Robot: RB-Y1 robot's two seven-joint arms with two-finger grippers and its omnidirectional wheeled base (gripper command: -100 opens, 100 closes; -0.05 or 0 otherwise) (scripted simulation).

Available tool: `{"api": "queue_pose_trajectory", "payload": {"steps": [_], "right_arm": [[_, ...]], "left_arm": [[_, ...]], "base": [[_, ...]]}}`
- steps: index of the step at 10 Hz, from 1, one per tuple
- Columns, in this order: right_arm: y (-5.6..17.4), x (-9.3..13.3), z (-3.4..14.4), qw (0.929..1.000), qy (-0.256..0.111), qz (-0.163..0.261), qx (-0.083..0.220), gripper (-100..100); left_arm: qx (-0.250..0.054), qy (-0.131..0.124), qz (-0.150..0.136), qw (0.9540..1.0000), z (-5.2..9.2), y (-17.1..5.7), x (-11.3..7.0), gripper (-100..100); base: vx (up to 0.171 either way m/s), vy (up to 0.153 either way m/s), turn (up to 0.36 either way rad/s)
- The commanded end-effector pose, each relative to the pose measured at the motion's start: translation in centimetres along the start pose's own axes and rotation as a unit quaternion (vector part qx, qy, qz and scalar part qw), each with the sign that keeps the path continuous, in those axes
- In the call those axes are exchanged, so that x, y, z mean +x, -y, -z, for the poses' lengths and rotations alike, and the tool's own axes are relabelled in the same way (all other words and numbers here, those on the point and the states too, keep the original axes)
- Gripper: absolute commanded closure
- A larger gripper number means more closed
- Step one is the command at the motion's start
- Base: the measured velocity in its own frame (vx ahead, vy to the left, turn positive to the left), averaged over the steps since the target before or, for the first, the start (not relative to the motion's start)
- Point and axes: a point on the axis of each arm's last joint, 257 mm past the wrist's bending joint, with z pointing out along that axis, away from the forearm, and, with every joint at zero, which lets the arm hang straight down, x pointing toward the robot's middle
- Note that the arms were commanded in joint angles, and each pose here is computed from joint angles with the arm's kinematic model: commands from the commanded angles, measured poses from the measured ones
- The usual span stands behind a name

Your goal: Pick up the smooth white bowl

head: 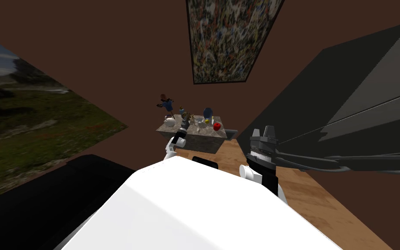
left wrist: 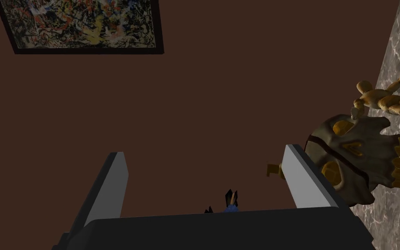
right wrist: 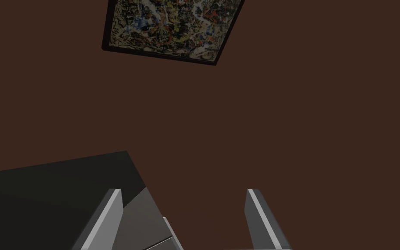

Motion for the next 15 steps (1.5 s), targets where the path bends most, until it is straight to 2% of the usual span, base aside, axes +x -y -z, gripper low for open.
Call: {"api": "queue_pose_trajectory", "payload": {"steps": [1, 2, 3, 4, 5, 6, 7, 8, 9, 10, 11, 12, 13, 14, 15], "right_arm": [[0.0, 0.0, 0.0, 1.0000, 0.000, 0.000, 0.000, 0], [0.0, 0.0, 0.0, 1.0000, 0.000, 0.000, 0.000, 0], [0.0, 0.0, 0.0, 1.0000, 0.000, 0.000, 0.000, 0], [0.0, 0.0, 0.0, 1.0000, 0.000, 0.000, 0.000, 0], [0.0, 0.0, 0.0, 1.0000, 0.000, 0.000, 0.000, 0], [0.0, 0.0, 0.0, 1.0000, 0.000, 0.000, 0.000, 0], [0.0, 0.0, 0.0, 1.0000, 0.000, 0.000, 0.000, 0], [0.0, 0.0, 0.0, 1.0000, 0.000, 0.000, 0.000, 0], [0.0, 0.0, 0.0, 1.0000, 0.000, 0.000, 0.000, 0], [0.0, 0.0, 0.0, 1.0000, 0.000, 0.000, 0.000, 0], [0.0, 0.0, 0.0, 1.0000, 0.000, 0.000, 0.000, 0], [0.0, 0.0, 0.0, 1.0000, 0.000, 0.000, 0.000, 0], [0.0, 0.0, 0.0, 1.0000, 0.000, 0.000, 0.000, 0], [0.0, 0.0, 0.0, 1.0000, 0.000, 0.000, 0.000, 0], [0.0, 0.0, 0.0, 1.0000, 0.000, 0.000, 0.000, 0]], "left_arm": [[-0.025, -0.005, 0.008, 0.9996, -1.2, -1.8, 0.6, -100], [-0.027, -0.006, 0.008, 0.9996, -1.4, -1.8, 0.7, -100], [-0.041, -0.011, 0.015, 0.9990, -2.5, -2.8, 1.3, -100], [-0.048, -0.011, 0.015, 0.9987, -2.5, -3.1, 1.3, -100], [-0.068, -0.015, 0.021, 0.9974, -3.4, -4.5, 1.8, -100], [-0.071, -0.015, 0.021, 0.9972, -3.7, -4.4, 1.9, -100], [-0.091, -0.019, 0.027, 0.9953, -4.6, -5.8, 2.5, -100], [-0.094, -0.020, 0.027, 0.9950, -4.8, -5.8, 2.6, -100], [-0.113, -0.024, 0.032, 0.9928, -5.8, -7.1, 3.2, -100], [-0.118, -0.025, 0.032, 0.9921, -6.0, -7.2, 3.3, -100], [-0.137, -0.028, 0.036, 0.9895, -6.6, -8.5, 3.8, -100], [-0.144, -0.030, 0.036, 0.9885, -7.0, -8.5, 4.1, -100], [-0.162, -0.034, 0.039, 0.9854, -7.8, -9.7, 4.7, -100], [-0.170, -0.036, 0.039, 0.9841, -8.1, -9.8, 4.9, -100], [-0.188, -0.039, 0.041, 0.9806, -8.6, -10.8, 5.4, -100]], "base": [[-0.042, -0.012, 0.020], [-0.034, -0.017, 0.007], [-0.041, -0.026, 0.023], [-0.034, -0.017, 0.014], [-0.042, -0.012, 0.027], [-0.033, -0.012, 0.010], [-0.035, -0.011, 0.024], [-0.027, -0.011, 0.011], [-0.023, -0.013, 0.032], [-0.021, -0.010, 0.015], [-0.021, -0.009, 0.028], [-0.018, -0.009, 0.019], [-0.015, -0.007, 0.033], [-0.010, -0.005, 0.016], [-0.008, -0.003, 0.037]]}}
